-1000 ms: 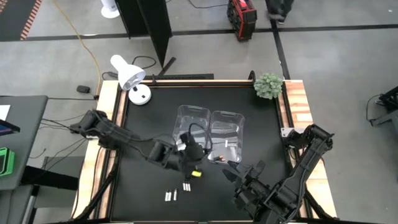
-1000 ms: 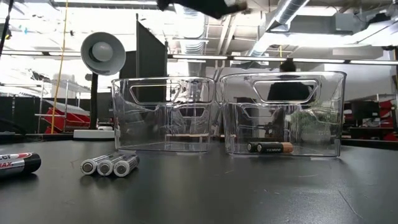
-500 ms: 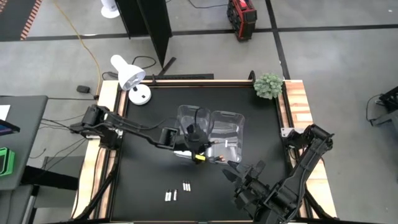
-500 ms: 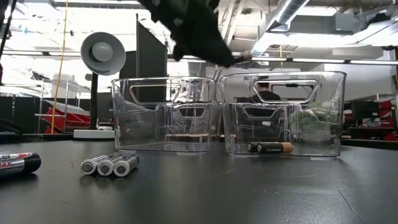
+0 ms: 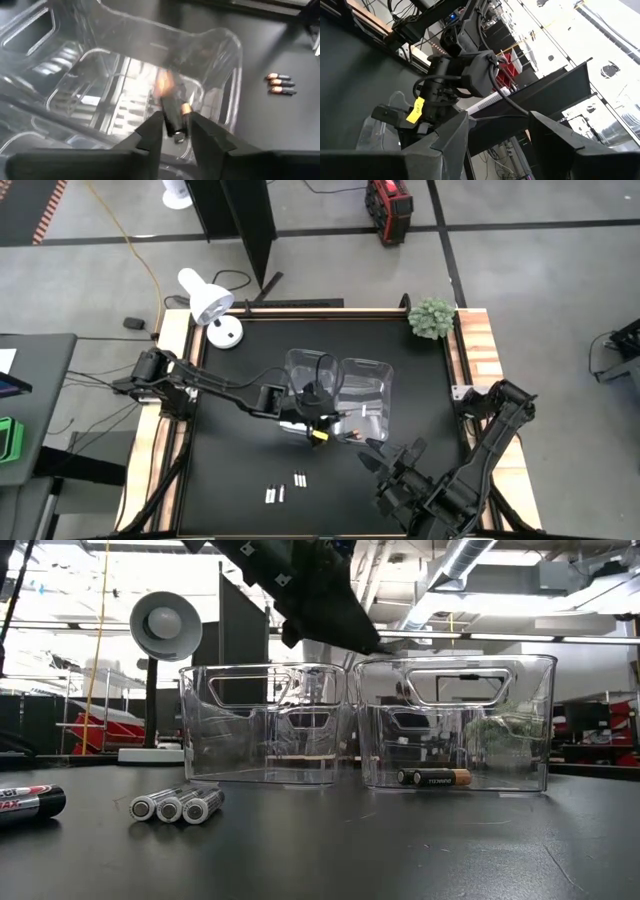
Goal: Sort batteries
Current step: Put the black battery into the right transparent bin, then put the white battery into the left transparent bin
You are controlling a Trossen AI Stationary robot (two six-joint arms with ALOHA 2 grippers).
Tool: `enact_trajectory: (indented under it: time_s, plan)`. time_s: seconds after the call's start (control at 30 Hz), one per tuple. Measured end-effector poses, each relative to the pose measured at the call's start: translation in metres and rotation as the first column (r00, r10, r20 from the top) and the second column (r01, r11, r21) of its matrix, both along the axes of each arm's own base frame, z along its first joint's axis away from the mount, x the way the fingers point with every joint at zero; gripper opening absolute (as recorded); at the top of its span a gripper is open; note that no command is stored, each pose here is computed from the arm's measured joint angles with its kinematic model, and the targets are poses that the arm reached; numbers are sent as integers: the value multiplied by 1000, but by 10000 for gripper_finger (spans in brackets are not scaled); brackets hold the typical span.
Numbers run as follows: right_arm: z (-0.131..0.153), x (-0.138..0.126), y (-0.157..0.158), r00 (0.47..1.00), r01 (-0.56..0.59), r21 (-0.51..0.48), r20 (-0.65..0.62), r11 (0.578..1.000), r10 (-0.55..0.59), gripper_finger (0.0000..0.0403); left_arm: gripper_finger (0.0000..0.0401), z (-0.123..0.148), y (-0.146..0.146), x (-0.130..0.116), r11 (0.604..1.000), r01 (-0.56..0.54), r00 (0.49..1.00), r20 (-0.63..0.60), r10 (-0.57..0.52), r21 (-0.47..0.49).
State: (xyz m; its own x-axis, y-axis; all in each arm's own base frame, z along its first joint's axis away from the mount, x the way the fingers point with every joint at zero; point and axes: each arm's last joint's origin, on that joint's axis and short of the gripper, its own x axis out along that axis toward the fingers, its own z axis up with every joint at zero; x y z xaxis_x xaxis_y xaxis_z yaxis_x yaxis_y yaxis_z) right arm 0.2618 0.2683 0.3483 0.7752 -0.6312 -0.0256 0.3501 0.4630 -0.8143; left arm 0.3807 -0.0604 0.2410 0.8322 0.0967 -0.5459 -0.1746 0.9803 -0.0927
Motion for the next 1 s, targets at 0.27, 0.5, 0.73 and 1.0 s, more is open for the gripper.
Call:
enact_trajectory:
  time_s: [0.27, 0.5, 0.73, 1.0]
  plan:
    - [0, 0, 0, 1000, 0, 0, 0, 1000, 0, 223, 175, 2, -1, 1, 1000, 3, 1000, 19, -2, -4]
    - [0, -2, 1, 1000, -6, 3, 3, 1000, 6, 223, 180, 27, -14, -14, 998, 46, 998, 44, -47, 40]
    - [-1, -6, 6, 999, -39, 31, -19, 999, 40, 223, 180, 66, -35, -62, 987, -1, 999, 42, -6, 161]
    - [-2, -4, 6, 998, -46, 52, -31, 998, 47, 223, 180, 65, -68, -111, 981, -45, 998, 58, 34, 189]
